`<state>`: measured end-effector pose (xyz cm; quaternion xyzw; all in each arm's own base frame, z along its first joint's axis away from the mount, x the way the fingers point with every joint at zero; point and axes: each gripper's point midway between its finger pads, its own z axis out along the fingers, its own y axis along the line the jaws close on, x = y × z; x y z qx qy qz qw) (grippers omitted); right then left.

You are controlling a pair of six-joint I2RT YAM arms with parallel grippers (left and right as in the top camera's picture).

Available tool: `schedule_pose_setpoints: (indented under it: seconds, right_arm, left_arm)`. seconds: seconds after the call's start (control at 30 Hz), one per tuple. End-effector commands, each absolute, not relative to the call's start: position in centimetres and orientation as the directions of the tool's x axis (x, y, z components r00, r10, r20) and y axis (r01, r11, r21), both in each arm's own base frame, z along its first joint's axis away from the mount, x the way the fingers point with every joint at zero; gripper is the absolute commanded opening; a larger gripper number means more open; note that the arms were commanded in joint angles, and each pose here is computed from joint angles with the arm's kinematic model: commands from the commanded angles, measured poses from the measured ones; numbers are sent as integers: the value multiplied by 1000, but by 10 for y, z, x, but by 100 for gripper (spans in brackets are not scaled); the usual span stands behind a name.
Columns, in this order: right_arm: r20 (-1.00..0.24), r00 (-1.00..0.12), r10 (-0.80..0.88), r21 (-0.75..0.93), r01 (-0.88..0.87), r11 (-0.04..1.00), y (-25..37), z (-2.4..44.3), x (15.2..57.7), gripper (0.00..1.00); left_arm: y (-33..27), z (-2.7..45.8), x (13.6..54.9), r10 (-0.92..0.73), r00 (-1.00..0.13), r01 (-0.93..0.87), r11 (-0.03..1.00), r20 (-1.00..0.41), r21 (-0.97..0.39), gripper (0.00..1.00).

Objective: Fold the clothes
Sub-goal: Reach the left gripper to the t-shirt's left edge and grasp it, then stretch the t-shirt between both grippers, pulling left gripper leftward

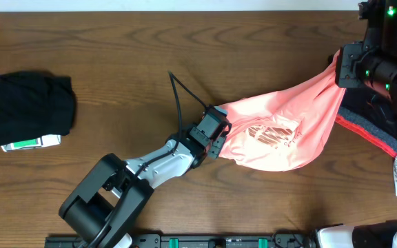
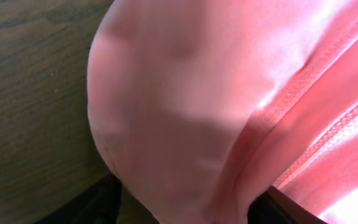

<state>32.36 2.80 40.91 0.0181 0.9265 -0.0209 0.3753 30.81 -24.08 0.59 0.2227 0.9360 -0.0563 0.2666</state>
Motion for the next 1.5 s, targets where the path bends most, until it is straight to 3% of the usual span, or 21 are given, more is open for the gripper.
schedule_pose_setpoints:
  seconds: [0.0, 0.3, 0.37, 0.5, 0.57, 0.6, 0.7, 0.87, 1.17, 1.47]
  right_arm:
    - [-701, -713, 15, -40, 60, 997, 23, 411, 321, 2]
    - [-702, -712, 15, -40, 60, 997, 23, 411, 321, 2]
    - [-702, -712, 15, -40, 60, 997, 23, 411, 321, 1]
    - [-702, -712, 15, -40, 61, 997, 23, 411, 321, 1]
    - [-702, -712, 15, -40, 61, 997, 23, 412, 322, 1]
    - [-702, -712, 15, -40, 61, 997, 23, 412, 322, 1]
    - [-703, -711, 15, -47, 68, 997, 21, 412, 322, 1]
    - [-708, -706, 15, -60, 81, 995, 18, 413, 322, 1]
    - [-712, -702, 16, -58, 82, 995, 18, 414, 323, 1]
    - [-714, -700, 17, -57, 82, 995, 18, 415, 323, 1]
  left_arm:
    - [-242, 9, 314, 378, -753, 434, 900, -539, 25, 63]
    - [-241, 3, 313, 384, -759, 434, 900, -525, 31, 63]
    - [-240, -2, 312, 389, -765, 434, 900, -514, 35, 59]
    - [-238, -4, 310, 394, -769, 435, 900, -503, 39, 30]
    - [-239, -2, 311, 392, -767, 435, 900, -509, 37, 10]
    - [-239, 1, 311, 390, -765, 435, 900, -512, 36, 6]
    - [-236, 21, 316, 381, -742, 422, 905, -552, 56, 6]
    - [-215, 95, 327, 354, -648, 361, 922, -675, 137, 6]
    - [-166, 212, 323, 174, -500, 257, 965, -848, 46, 6]
    - [-121, 251, 316, 82, -444, 159, 987, -892, 11, 6]
